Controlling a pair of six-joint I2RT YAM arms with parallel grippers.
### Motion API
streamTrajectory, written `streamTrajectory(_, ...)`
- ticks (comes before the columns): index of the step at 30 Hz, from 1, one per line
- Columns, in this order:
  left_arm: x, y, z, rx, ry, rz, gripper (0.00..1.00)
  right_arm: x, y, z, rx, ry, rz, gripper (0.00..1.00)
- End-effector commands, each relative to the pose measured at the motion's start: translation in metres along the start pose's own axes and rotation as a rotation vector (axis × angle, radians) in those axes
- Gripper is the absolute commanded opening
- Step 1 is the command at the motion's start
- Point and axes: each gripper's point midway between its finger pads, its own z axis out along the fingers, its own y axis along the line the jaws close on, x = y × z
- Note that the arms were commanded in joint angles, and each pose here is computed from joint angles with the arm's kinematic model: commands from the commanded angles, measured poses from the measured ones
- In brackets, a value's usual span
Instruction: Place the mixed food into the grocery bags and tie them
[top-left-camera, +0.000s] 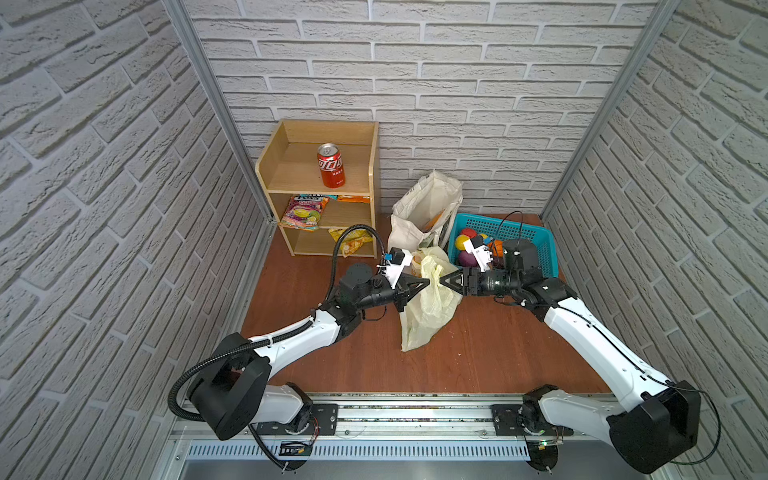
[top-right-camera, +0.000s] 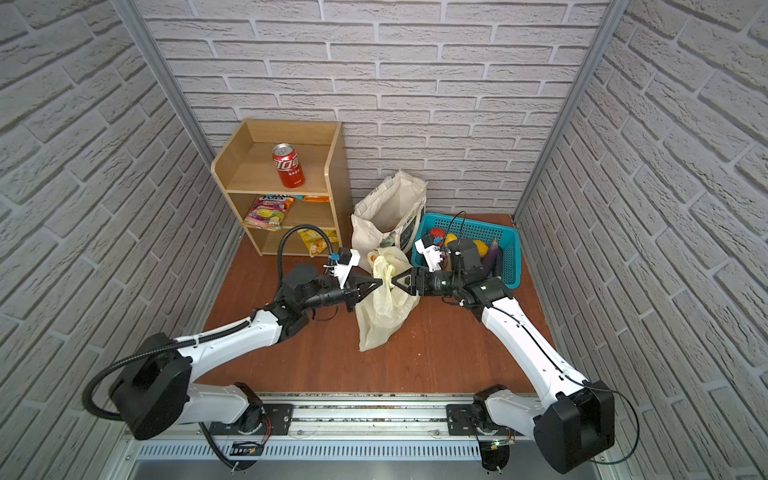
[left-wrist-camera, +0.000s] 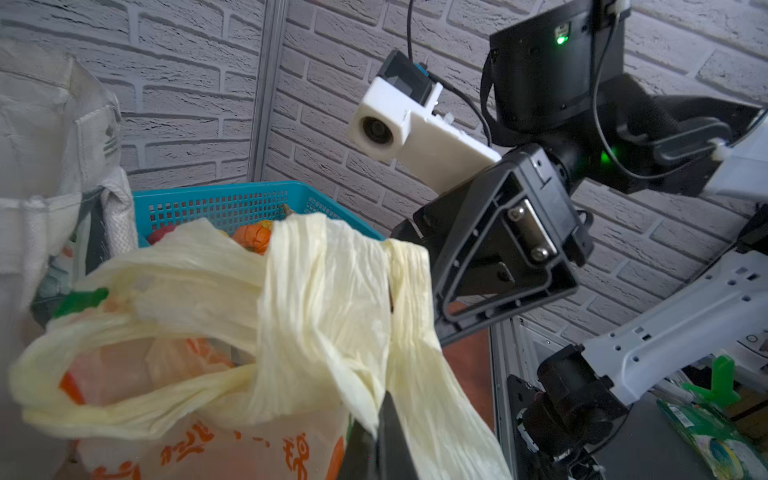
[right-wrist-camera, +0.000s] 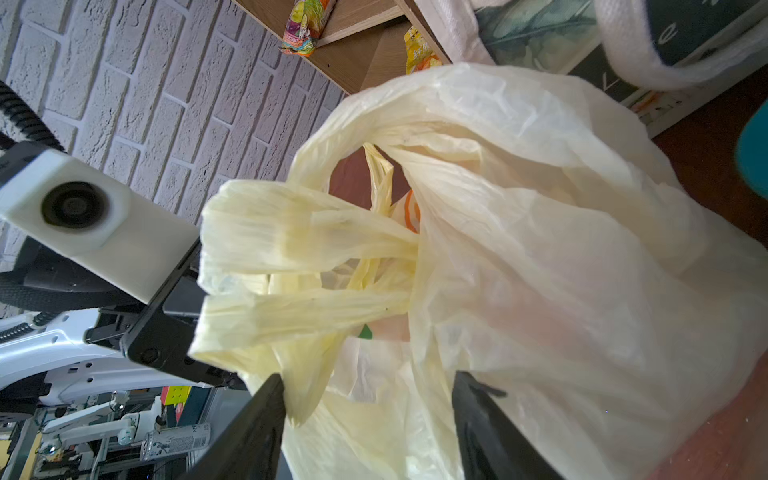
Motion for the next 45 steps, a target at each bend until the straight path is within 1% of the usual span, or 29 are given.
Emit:
streamTrajectory(1,-0.004,-0.004,-0.001,0.058,-0.033,-0.009,0.0,-0.014,0.016,-0.015,-0.012,-0.073,-0.066,0.65)
streamTrajectory(8,0.024,0.009,0.001,0.017,0.064,-0.018,0.0,-0.028,0.021,-0.035,0.035,-0.176,-0.094,0.65)
streamTrajectory(11,0.034,0.013,0.001,-0.004,0.099,-0.016,0.0,-0.031,0.022,-0.037,0.041,-0.188,-0.098,0.66)
streamTrajectory(13,0.039,0.015,0.0,-0.014,0.125,-0.012,0.0,-0.032,0.023,-0.032,0.022,-0.17,-0.118,0.66)
streamTrajectory(16,0.045,0.015,0.001,-0.026,0.161,0.002,0.0,-0.028,0.021,-0.021,0.018,-0.089,-0.114,0.66)
streamTrajectory(19,0.048,0.014,0.003,-0.029,0.183,0.015,0.0,-0.029,0.023,-0.009,0.022,-0.048,-0.137,0.66)
streamTrajectory(26,0.051,0.011,0.007,-0.028,0.205,0.031,0.0,-0.022,0.022,0.021,0.09,0.078,-0.18,0.65)
streamTrajectory(29,0.052,0.009,0.007,-0.027,0.21,0.039,0.0,-0.014,0.017,0.033,0.127,0.137,-0.186,0.63)
streamTrajectory(34,0.053,0.006,0.004,-0.024,0.217,0.05,0.0,-0.003,0.009,0.043,0.178,0.192,-0.191,0.57)
streamTrajectory(41,0.05,0.0,-0.001,-0.027,0.218,0.076,0.0,0.02,0.003,0.061,0.186,0.278,-0.176,0.53)
streamTrajectory(43,0.05,-0.003,-0.002,-0.03,0.218,0.082,0.0,0.027,0.003,0.068,0.179,0.303,-0.171,0.49)
streamTrajectory(44,0.049,-0.004,-0.003,-0.031,0.216,0.087,0.0,0.028,0.003,0.07,0.171,0.31,-0.163,0.44)
streamTrajectory(45,0.048,-0.005,-0.004,-0.032,0.213,0.091,0.0,0.03,0.003,0.073,0.158,0.322,-0.152,0.36)
